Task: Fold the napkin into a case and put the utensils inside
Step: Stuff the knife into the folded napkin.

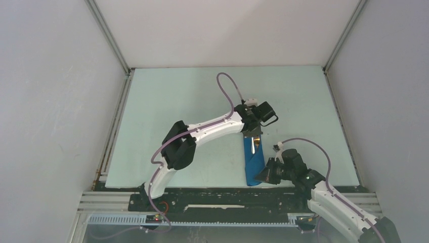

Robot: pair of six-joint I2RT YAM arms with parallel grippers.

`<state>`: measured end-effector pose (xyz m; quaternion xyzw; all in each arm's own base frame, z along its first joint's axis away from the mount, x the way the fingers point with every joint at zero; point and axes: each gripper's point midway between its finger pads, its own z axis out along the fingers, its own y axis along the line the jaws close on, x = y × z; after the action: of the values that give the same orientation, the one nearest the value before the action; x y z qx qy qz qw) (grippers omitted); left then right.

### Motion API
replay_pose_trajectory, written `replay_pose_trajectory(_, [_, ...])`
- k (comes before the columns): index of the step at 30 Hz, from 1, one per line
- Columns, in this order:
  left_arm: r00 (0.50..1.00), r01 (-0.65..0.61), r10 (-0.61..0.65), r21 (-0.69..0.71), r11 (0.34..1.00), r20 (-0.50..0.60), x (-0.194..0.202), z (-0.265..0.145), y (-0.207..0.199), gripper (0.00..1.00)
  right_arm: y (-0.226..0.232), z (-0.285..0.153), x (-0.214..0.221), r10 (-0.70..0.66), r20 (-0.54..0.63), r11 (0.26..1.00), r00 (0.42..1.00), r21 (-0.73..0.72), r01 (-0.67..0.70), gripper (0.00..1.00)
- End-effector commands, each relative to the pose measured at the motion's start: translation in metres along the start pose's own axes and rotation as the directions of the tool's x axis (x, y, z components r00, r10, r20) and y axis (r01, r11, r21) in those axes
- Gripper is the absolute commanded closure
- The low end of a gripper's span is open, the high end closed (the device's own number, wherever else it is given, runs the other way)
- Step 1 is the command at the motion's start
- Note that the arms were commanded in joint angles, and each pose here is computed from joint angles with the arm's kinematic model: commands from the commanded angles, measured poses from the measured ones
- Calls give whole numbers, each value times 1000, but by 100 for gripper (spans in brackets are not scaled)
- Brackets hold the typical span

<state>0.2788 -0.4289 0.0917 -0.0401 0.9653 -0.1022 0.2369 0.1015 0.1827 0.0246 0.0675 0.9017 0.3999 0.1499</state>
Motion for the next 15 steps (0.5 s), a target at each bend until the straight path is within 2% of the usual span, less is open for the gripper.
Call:
replay_pose_trajectory(1, [999, 19, -19, 6, 1000, 27, -1, -6, -4, 100, 3, 3, -2, -13, 19, 1000, 1000, -27, 13, 100])
replay_pose_trajectory(15, [999, 15, -14, 30, 999, -38, 39, -10, 2, 100, 1, 4, -2, -13, 24, 999, 1000, -29, 14, 100])
